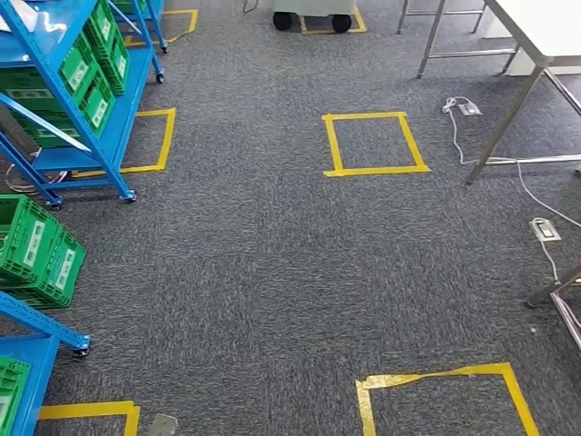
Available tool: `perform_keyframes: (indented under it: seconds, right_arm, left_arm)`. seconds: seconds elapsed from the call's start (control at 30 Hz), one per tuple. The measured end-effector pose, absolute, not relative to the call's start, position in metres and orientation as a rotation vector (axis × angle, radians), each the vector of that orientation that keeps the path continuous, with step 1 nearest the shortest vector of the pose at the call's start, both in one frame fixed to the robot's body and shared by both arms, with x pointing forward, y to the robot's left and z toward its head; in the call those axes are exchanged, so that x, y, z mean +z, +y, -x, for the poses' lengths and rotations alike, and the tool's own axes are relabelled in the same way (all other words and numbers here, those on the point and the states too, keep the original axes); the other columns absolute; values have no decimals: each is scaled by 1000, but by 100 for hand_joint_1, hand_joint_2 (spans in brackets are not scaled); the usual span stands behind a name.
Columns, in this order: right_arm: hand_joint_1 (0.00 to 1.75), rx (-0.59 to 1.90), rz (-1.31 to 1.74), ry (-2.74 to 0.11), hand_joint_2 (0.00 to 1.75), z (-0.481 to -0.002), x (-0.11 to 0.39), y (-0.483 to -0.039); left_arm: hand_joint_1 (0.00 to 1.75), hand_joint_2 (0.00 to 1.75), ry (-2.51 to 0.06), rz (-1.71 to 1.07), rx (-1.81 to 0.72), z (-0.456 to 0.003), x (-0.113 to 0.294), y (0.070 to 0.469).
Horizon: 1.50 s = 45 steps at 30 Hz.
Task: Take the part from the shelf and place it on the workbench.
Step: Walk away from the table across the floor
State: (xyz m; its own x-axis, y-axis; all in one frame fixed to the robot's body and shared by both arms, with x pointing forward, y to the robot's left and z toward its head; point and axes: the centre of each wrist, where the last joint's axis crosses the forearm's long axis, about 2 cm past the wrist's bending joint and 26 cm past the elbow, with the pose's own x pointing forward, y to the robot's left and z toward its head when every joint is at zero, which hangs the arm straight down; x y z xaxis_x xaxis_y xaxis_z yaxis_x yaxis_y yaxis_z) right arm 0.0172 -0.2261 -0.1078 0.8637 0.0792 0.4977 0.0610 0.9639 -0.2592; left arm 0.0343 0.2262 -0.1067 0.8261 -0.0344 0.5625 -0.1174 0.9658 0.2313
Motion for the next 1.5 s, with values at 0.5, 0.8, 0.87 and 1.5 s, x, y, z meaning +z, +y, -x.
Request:
perform_keyframes:
  seconds: [0.5, 0.8, 0.87, 1.5]
  right_arm:
    - [0, 16, 272, -535, 0, -18, -108, -228]
    - [0, 19, 271, -538, 0, -19, -108, -228]
    - [0, 19, 271, -536, 0, -18, -108, -228]
    - [0, 26, 272, -532, 0, -17, -108, -229]
  left_arm:
    - [0, 0, -599, -262, 44, -33, -107, 226]
    - [0, 0, -602, -260, 47, -35, -106, 225]
    - [0, 0, -605, -259, 48, -36, -106, 224]
    - [0, 0, -600, -234, 29, -30, -108, 229]
